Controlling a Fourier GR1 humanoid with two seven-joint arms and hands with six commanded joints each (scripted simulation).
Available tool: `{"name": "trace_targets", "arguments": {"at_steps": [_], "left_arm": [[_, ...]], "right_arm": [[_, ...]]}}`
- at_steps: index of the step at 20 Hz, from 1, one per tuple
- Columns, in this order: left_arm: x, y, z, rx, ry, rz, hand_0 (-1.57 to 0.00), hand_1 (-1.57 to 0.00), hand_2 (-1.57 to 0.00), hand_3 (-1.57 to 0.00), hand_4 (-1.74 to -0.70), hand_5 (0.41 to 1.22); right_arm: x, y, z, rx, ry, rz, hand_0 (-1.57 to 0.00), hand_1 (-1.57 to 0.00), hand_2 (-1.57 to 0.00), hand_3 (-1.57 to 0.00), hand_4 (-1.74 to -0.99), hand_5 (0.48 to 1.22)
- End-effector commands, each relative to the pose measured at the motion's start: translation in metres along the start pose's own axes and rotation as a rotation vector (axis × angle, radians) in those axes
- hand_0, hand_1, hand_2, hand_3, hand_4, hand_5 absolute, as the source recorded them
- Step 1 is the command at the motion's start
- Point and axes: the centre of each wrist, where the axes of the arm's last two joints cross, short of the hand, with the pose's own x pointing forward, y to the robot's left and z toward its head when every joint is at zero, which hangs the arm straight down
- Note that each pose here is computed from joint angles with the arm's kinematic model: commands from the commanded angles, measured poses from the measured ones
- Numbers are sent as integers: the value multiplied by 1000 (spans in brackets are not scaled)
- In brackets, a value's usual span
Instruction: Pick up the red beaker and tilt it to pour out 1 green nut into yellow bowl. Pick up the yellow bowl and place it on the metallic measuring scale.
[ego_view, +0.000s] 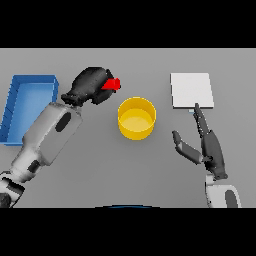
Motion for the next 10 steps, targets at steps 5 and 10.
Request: {"name": "trace_targets", "arguments": {"at_steps": [5,10], "left_arm": [[18,2,-15,-144,-12,-333,-1571,-1571,-1571,-1492,-1698,1205],[38,6,-29,-267,-65,-621,-1571,-1571,-1571,-1332,-1718,1216]], "right_arm": [[2,-2,1,-7,-1,-8,1,1,1,1,-1190,675],[1,6,2,-11,17,-66,1,1,1,1,-1202,651]]}}
